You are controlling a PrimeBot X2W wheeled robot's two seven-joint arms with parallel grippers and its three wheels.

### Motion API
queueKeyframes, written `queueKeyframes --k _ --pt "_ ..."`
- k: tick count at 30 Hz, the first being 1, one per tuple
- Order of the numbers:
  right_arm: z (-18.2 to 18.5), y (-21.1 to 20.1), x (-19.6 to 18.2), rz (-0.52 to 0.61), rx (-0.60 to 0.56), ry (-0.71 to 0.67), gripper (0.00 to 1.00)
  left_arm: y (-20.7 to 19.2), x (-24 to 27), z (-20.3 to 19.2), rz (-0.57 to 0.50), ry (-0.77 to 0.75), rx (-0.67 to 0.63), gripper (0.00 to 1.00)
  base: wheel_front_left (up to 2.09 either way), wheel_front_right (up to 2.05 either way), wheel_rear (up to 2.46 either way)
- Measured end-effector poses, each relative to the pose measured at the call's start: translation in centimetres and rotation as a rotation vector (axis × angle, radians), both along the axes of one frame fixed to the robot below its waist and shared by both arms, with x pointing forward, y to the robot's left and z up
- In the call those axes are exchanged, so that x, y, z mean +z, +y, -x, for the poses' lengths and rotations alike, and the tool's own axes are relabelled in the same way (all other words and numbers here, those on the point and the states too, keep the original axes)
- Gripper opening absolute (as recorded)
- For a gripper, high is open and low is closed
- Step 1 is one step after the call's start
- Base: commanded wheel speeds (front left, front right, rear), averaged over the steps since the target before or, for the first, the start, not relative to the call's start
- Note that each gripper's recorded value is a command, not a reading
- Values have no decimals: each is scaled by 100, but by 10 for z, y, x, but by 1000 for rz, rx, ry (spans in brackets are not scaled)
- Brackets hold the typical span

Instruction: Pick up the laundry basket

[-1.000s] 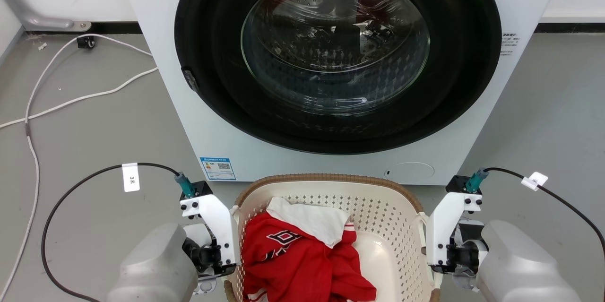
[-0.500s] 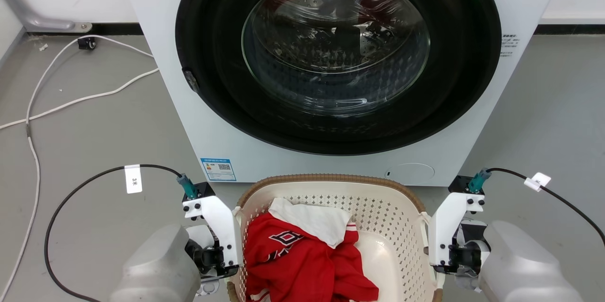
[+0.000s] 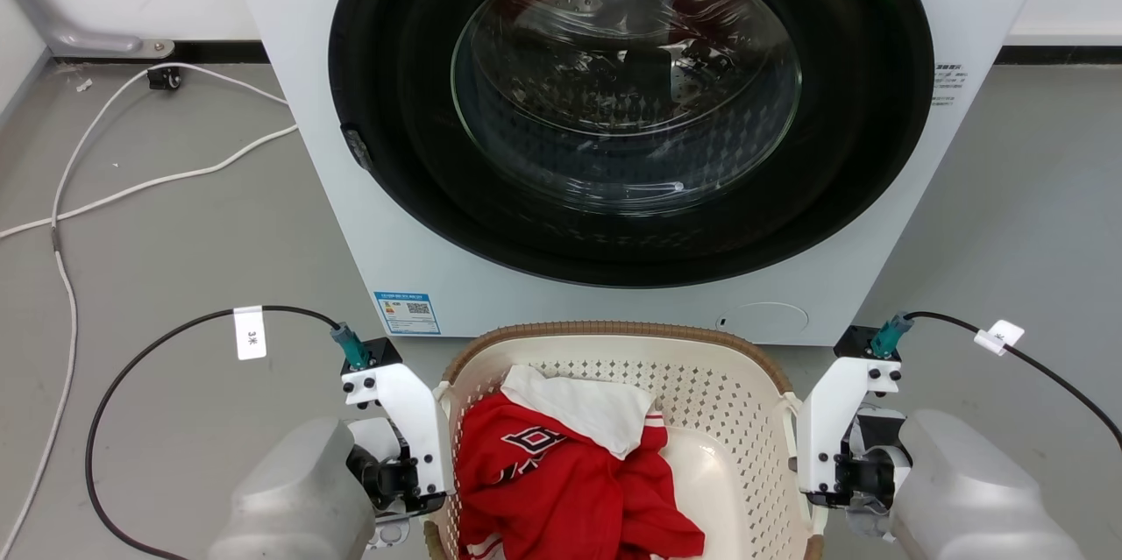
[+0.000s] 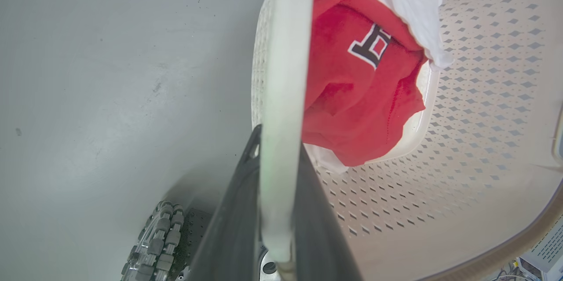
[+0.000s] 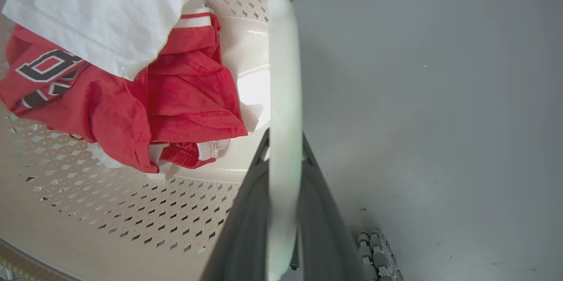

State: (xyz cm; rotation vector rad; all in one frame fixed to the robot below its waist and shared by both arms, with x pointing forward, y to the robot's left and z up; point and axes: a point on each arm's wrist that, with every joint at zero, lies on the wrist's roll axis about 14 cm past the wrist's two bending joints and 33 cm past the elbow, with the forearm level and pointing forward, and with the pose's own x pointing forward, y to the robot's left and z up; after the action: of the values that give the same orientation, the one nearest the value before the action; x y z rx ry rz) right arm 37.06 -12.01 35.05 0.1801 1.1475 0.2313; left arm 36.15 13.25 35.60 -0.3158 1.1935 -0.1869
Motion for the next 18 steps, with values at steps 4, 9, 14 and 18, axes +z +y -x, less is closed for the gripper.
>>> queueKeyframes --k 4,9,14,18 --pt "0 0 0 2 1 -1 0 -1 -1 1 4 0 1 0 0 0 0" --pt "0 -1 1 2 0 -4 0 -2 0 1 4 -1 -1 0 0 0 0" --pt "0 -2 1 2 -4 -10 0 -1 -1 2 1 -4 -3 0 0 0 0" --pt "-1 -2 1 1 -5 -9 0 -2 -1 2 3 -7 -6 0 0 0 0"
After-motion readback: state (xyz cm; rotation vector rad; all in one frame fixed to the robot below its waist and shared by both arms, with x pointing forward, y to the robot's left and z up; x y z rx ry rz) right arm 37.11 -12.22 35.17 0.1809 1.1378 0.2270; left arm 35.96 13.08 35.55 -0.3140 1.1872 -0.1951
